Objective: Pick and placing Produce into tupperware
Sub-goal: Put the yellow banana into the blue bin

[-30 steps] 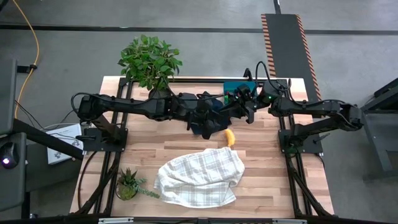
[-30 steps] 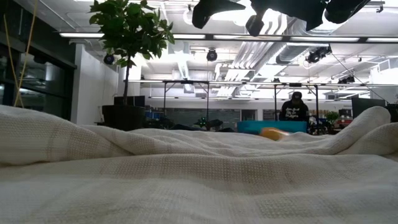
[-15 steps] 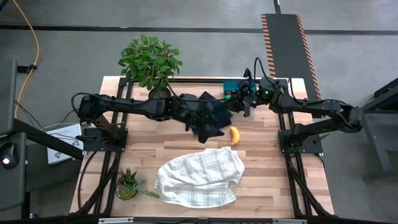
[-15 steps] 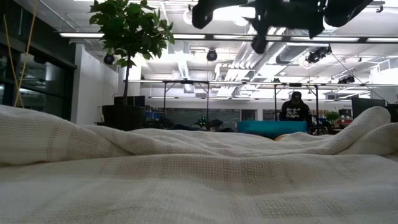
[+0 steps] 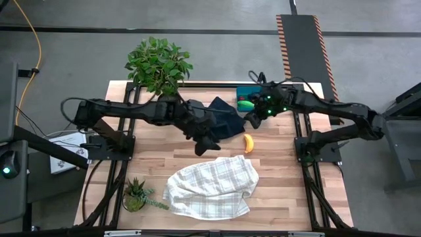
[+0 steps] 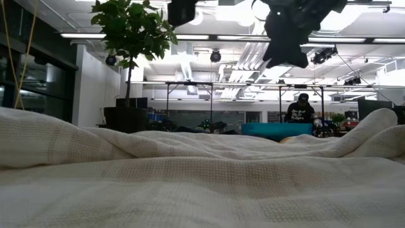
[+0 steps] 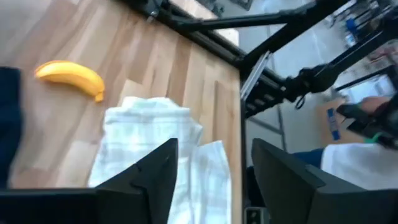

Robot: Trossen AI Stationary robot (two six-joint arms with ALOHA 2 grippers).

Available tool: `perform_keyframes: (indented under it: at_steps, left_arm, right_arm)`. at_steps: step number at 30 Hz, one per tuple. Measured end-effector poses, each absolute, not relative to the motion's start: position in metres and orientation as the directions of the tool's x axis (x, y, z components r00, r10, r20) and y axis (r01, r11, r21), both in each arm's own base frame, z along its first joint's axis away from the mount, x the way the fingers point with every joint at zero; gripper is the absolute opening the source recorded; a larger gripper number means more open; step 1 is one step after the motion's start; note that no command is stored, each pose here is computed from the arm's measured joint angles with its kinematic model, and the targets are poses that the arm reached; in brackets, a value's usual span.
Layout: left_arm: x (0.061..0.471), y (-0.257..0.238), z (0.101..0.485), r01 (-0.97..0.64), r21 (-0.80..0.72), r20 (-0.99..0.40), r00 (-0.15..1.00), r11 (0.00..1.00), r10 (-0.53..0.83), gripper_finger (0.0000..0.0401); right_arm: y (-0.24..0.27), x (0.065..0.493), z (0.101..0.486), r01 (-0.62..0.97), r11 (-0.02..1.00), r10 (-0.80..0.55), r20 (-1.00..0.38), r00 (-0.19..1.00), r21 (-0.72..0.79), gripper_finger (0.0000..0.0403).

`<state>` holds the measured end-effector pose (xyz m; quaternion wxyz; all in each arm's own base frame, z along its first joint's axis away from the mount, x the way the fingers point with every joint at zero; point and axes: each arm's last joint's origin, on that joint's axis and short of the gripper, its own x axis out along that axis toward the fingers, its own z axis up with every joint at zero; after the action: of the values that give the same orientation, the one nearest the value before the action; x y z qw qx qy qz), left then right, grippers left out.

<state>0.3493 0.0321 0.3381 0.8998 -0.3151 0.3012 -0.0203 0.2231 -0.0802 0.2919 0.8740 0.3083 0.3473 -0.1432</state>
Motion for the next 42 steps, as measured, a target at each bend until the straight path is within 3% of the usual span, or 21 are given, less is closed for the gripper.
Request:
perform_keyframes:
  at_steps: [10, 14, 21, 26, 42]
  left_arm:
    - [0.296, 0.027, 0.351, -0.235, -0.445, -0.712, 0.678, 0.864, -0.182, 0.0139]
    - [0.273, 0.026, 0.360, -0.227, -0.374, -0.753, 0.641, 0.899, -0.151, 0.0123]
    - [0.235, 0.021, 0.383, -0.136, -0.312, -0.725, 0.674, 0.940, -0.143, 0.0099]
    - [0.214, 0.020, 0.395, -0.104, -0.257, -0.707, 0.698, 0.961, -0.113, 0.0090]
    - [0.189, 0.017, 0.394, -0.100, -0.212, -0.776, 0.622, 0.972, -0.105, 0.0085]
  right_arm:
    - [-0.068, 0.239, 0.275, 0.648, 0.552, 0.041, -0.793, 0.608, 0.525, 0.0232]
    - [-0.060, 0.249, 0.260, 0.718, 0.476, 0.075, -0.837, 0.542, 0.507, 0.0263]
    - [-0.047, 0.266, 0.231, 0.844, 0.361, 0.132, -0.918, 0.374, 0.396, 0.0268]
    - [-0.042, 0.280, 0.222, 0.896, 0.360, 0.127, -0.965, 0.229, 0.260, 0.0268]
    - [-0.049, 0.294, 0.196, 0.964, 0.257, 0.040, -0.997, 0.058, 0.067, 0.0268]
